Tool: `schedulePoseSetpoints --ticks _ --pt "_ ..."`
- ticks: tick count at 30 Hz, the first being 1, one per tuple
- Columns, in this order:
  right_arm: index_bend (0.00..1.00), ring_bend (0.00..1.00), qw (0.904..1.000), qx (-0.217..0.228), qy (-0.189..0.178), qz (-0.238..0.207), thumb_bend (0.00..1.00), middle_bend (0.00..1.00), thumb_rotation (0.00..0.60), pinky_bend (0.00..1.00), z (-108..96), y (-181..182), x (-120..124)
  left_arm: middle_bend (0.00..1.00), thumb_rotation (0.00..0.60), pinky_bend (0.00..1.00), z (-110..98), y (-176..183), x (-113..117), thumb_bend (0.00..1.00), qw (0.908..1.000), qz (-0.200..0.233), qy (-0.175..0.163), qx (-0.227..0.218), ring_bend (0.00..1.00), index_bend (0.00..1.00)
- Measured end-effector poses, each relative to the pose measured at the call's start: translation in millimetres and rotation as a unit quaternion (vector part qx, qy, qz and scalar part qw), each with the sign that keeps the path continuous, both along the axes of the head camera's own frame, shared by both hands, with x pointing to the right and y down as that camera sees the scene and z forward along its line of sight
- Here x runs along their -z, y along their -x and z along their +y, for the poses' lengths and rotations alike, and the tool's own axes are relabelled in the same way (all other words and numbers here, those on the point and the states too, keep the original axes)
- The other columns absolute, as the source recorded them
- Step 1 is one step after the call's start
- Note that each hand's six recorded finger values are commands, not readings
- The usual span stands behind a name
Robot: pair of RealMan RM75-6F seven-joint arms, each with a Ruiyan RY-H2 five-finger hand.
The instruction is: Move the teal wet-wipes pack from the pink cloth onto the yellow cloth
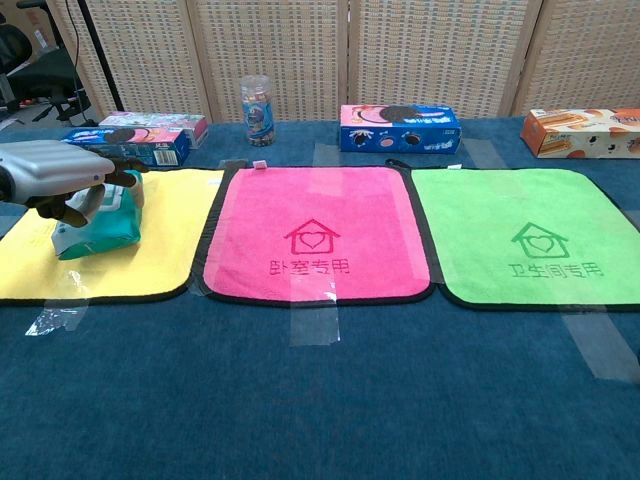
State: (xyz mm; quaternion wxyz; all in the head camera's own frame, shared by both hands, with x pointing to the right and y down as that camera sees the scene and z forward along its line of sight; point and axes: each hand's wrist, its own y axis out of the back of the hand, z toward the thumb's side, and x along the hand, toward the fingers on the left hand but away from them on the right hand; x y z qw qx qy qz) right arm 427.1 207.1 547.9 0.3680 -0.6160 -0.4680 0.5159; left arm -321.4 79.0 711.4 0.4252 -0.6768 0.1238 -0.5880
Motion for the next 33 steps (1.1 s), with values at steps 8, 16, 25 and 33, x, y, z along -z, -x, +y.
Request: schedulePoseSetpoints --ticks 8,16,25,33 --pt "0.00 0.00 1.0000 0.005 0.001 -0.004 0.00 0.00 0.600 0.00 0.9 1.9 0.9 0.00 0.600 0.00 -8.6 -2.7 22.9 0.00 0.9981 0.035 -0.046 0.020 0.00 0.00" --pt "0.00 0.00 1.0000 0.002 -0.002 -0.005 0.00 0.00 0.600 0.00 0.2 0.6 3.3 0.00 0.600 0.00 -0.8 18.0 64.4 0.00 0.9821 0.110 -0.115 0.100 0.00 0.00" --pt "0.00 0.00 0.9999 0.005 -0.007 -0.009 0.00 0.00 0.600 0.00 1.7 1.4 6.8 0.00 0.600 0.00 44.4 96.0 106.6 0.00 0.9569 0.122 -0.158 0.211 0.00 0.00" --pt "0.00 0.00 0.9999 0.005 -0.010 -0.006 0.00 0.00 0.600 0.00 3.6 0.8 9.1 0.00 0.600 0.00 100.1 156.1 129.0 0.00 0.9285 0.133 -0.169 0.303 0.00 0.00"
